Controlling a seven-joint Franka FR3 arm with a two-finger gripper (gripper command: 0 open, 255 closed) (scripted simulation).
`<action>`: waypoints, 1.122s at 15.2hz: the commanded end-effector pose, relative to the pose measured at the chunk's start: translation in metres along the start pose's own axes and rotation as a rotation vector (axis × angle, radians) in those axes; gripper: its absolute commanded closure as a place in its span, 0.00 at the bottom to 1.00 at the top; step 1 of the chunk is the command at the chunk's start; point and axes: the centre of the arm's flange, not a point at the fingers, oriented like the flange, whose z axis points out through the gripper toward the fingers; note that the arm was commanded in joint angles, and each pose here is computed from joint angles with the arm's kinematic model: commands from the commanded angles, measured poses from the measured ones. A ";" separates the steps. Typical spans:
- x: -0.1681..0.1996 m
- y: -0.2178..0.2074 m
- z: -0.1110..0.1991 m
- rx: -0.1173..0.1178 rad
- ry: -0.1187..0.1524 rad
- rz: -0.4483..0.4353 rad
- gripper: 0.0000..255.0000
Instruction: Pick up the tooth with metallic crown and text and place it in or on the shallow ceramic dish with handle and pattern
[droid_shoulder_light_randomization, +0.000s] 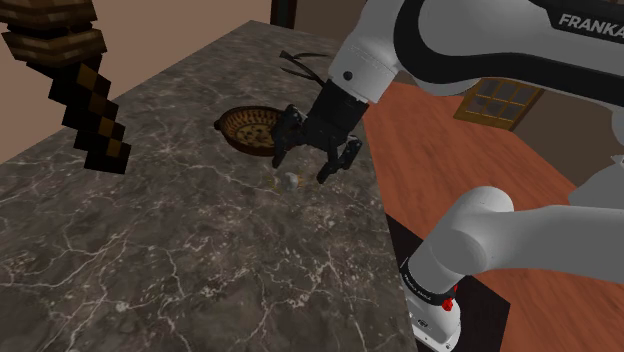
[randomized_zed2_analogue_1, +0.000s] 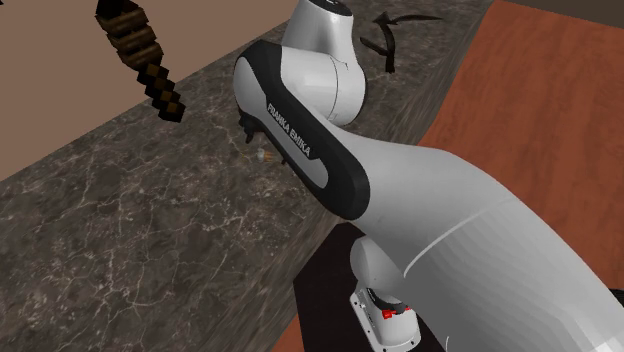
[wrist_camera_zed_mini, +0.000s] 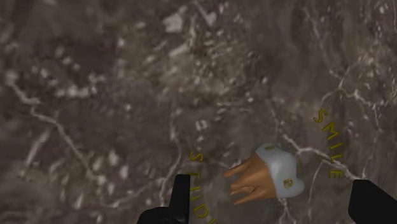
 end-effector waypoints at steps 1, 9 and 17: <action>0.000 0.000 0.000 0.000 0.000 0.000 1.00; 0.000 0.000 -0.001 0.000 0.000 0.000 1.00; -0.004 -0.014 -0.034 0.000 0.000 0.000 1.00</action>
